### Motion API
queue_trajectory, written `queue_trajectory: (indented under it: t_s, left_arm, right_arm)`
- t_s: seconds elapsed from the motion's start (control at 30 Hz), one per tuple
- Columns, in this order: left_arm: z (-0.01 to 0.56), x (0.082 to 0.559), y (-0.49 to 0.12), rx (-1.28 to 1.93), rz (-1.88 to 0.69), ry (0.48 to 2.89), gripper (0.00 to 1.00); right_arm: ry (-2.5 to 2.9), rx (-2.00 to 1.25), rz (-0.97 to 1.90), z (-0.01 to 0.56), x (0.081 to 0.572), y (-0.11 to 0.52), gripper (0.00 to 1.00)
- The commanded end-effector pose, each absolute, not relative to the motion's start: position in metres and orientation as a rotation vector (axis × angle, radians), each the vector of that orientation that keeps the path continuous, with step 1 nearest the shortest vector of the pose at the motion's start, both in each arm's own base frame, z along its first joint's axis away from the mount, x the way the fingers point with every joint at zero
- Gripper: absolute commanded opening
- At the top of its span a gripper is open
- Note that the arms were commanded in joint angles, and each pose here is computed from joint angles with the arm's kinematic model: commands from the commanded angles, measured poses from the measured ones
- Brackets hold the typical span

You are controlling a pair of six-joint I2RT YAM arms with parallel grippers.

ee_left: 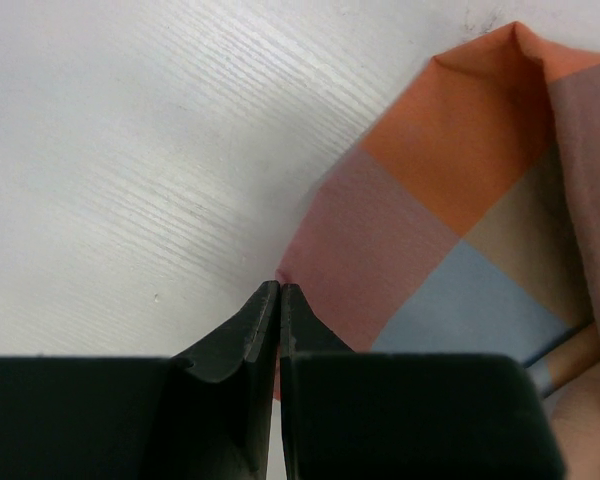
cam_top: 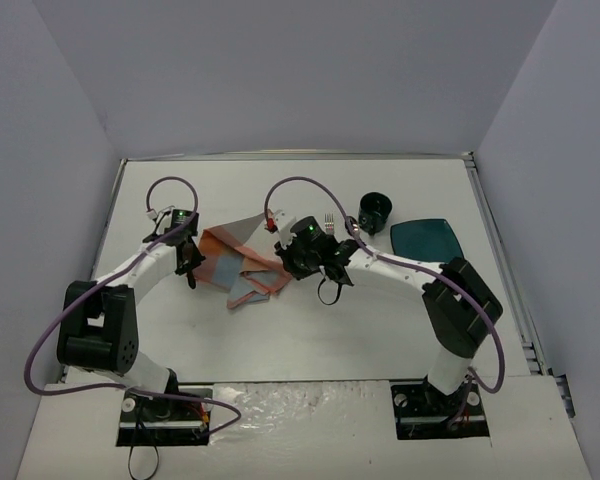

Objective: Set the dinner table for one person

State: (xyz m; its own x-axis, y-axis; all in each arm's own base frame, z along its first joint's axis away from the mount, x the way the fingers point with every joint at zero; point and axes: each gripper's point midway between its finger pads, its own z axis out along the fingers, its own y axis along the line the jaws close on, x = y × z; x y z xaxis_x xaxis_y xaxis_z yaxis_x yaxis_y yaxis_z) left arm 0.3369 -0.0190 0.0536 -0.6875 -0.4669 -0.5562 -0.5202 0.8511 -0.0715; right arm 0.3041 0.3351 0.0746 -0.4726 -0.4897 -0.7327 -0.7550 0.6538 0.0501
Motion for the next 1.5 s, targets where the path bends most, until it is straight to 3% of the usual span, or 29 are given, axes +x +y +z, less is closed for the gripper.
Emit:
queue_trajectory:
  t_s: [0.0, 0.47, 0.77, 1.17, 1.3, 1.47]
  left_arm:
    - [0.117, 0.36, -0.021, -0.638, 0.043, 2.276, 0.0]
    - [0.338, 0.355, 0.005, -0.32, 0.113, 1.83, 0.0]
    - [0.46, 0.282, 0.034, -0.279, 0.199, 1.52, 0.0]
    - [0.498, 0.176, 0.067, -0.311, 0.3, 1.378, 0.0]
    - [0.48, 0.178, 0.074, -0.305, 0.369, 1.431, 0.0]
    - [0.452, 0.211, 0.08, -0.345, 0.459, 1.523, 0.0]
  right_arm:
    - [1.985, -0.8, 0.461, 0.159, 0.328, 0.335, 0.0]
    - [1.69, -0.509, 0.296, 0.351, 0.355, 0.289, 0.0]
    - [1.539, -0.539, 0.418, 0.423, 0.31, 0.27, 0.0]
    - [1.474, -0.729, 0.751, 0.434, 0.222, 0.274, 0.0]
    - [1.508, -0.73, 0.783, 0.424, 0.221, 0.28, 0.0]
    - [1.634, -0.612, 0.712, 0.399, 0.256, 0.291, 0.0]
